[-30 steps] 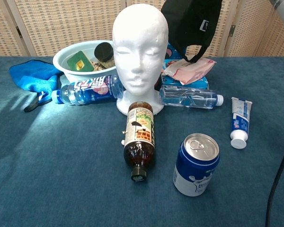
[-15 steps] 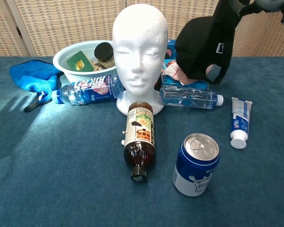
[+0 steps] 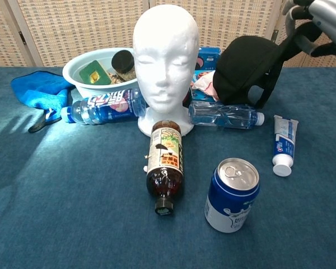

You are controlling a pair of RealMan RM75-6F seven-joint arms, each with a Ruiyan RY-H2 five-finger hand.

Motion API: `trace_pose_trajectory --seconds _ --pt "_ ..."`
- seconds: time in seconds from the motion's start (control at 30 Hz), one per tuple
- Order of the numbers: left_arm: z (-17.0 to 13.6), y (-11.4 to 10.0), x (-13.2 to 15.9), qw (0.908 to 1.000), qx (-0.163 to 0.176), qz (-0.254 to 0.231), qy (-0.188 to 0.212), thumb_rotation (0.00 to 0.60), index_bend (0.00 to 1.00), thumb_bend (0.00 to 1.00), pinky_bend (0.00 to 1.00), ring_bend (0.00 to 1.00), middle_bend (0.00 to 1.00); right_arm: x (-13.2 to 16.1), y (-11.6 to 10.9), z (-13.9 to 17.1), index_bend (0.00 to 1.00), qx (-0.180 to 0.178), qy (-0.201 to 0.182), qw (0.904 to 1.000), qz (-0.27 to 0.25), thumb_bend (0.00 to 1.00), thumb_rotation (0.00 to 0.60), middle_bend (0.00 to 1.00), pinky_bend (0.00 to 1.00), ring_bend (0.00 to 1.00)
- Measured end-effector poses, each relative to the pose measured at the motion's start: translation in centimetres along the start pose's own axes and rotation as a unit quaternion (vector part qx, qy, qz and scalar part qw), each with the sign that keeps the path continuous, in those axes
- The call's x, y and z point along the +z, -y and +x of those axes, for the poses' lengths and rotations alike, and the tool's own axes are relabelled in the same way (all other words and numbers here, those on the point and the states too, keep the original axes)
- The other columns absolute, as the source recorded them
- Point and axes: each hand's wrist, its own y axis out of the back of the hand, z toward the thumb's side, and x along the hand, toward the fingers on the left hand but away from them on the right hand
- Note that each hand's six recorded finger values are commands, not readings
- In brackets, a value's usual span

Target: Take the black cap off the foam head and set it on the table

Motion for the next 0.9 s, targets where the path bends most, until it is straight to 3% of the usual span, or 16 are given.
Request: trace_pose_trajectory --seconds 0.2,0.27,0.37,0.47,0.9 --pt "-0.1 0.1 -0.2 1.0 -0.002 -0.001 -0.003 0.6 0.08 0.49 0.0 0.0 0.0 0.5 0.9 2.1 0.27 0.039 0.003 0.9992 0.003 0.04 0.6 0.16 0.0 0.0" --pt "-0.2 0.1 -0.3 1.0 -0.002 0.001 -0.004 0.6 0.08 0.49 0.0 0.0 0.0 0.7 1.2 2.6 0.2 0.055 0.006 0.9985 0.0 0.0 0.6 0.12 0.0 0.0" --pt "-0.1 0.1 -0.3 1.0 0.0 0.001 -0.004 0.6 0.08 0.49 0.0 0.0 0.0 0.9 1.4 3.3 0.07 0.077 0.012 0.997 -0.006 0.0 0.6 0.07 0.0 0.0" --pt "-0.1 0.2 -0.3 1.0 0.0 0.001 -0.003 0.6 0.08 0.49 0.0 0.0 0.0 1.0 1.3 3.9 0.01 0.096 0.016 0.9951 -0.013 0.0 0.6 0.04 0.0 0.0" --pt "-0.3 0.0 -0.4 1.0 0.002 0.001 -0.003 0.6 0.08 0.49 0.0 0.0 0.0 1.2 0.6 7.2 0.0 0.17 -0.002 0.9854 -0.017 0.0 0.6 0.0 0.0 0.0"
